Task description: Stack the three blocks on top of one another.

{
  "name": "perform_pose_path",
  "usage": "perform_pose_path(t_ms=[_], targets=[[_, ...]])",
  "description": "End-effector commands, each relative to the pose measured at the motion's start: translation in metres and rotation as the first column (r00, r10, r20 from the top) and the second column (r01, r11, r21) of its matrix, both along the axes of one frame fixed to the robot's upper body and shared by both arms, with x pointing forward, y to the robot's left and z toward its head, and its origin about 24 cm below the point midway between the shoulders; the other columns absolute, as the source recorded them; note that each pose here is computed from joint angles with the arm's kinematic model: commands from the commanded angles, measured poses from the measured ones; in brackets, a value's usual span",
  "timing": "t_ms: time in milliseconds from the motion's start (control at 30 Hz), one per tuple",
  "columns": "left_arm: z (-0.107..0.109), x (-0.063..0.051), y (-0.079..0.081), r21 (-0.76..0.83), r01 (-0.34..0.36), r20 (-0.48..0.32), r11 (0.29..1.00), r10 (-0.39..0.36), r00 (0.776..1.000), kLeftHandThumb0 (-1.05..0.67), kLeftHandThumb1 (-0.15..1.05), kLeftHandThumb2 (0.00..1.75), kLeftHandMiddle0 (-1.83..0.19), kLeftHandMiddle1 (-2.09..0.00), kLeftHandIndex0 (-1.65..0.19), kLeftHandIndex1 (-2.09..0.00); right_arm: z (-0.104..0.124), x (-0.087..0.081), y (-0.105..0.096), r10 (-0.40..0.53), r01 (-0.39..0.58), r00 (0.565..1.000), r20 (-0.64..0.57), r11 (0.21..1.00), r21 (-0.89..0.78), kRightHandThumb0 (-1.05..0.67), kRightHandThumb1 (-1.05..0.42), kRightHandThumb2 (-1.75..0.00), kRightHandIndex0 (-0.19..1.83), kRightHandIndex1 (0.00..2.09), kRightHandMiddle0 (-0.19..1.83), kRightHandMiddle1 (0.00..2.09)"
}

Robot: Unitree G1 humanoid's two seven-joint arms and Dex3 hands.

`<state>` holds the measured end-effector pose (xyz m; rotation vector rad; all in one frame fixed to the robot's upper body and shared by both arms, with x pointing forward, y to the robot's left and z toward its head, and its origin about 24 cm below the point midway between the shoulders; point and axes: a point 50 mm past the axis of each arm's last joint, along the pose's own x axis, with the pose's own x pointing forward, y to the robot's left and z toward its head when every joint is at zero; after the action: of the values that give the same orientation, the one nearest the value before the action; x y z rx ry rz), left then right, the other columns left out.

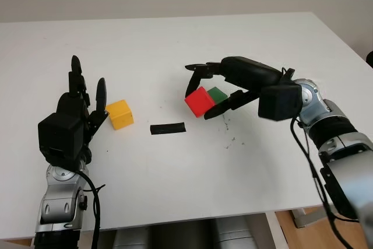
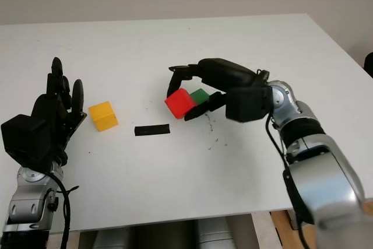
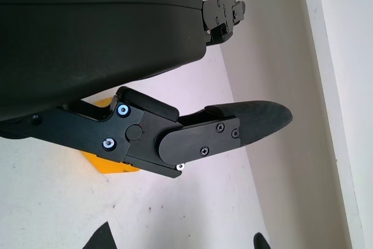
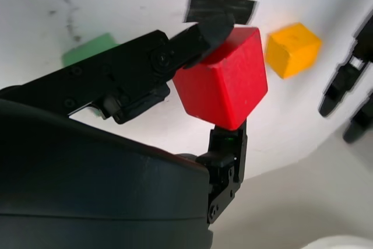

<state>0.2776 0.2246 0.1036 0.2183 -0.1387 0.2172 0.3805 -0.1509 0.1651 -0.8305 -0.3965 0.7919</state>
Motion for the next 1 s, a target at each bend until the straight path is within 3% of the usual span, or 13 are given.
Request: perform_pose_path(t_ms=[0,200,500,967], targets=[[0.004,-0.002,-0.002,0.005,0.002,0.019,1.000,-0.003,1.000,-0.69,1.05,0.61,0.17,-0.06,0.16,-0.06,0.003,0.001,0.005,0.005,-0.002,0.999,-0.034,0.998,0.065,-0.49,-0.92,-0.05,0.23,0.05,0.45,1.45],[0.004,-0.002,-0.003,0.007,-0.001,0.018,1.000,0.001,1.000,-0.70,1.05,0.61,0.18,-0.05,0.16,-0.06,-0.005,0.004,0.017,-0.022,0.044,0.989,-0.144,0.988,0.149,-0.56,-0.92,-0.05,0.23,0.05,0.48,1.49],[0.005,-0.003,-0.004,0.009,-0.007,0.022,1.000,0.007,1.000,-0.70,1.05,0.62,0.17,-0.05,0.15,-0.06,-0.026,0.004,0.032,-0.067,0.170,0.937,-0.343,0.944,0.282,-0.51,-0.90,-0.05,0.19,0.03,0.44,1.54],[0.004,-0.003,-0.003,0.007,-0.014,0.021,1.000,0.014,1.000,-0.70,1.05,0.62,0.17,-0.06,0.15,-0.06,-0.064,-0.008,0.047,-0.091,0.242,0.907,-0.412,0.912,0.332,-0.52,-0.91,-0.06,0.19,0.05,0.39,1.55]])
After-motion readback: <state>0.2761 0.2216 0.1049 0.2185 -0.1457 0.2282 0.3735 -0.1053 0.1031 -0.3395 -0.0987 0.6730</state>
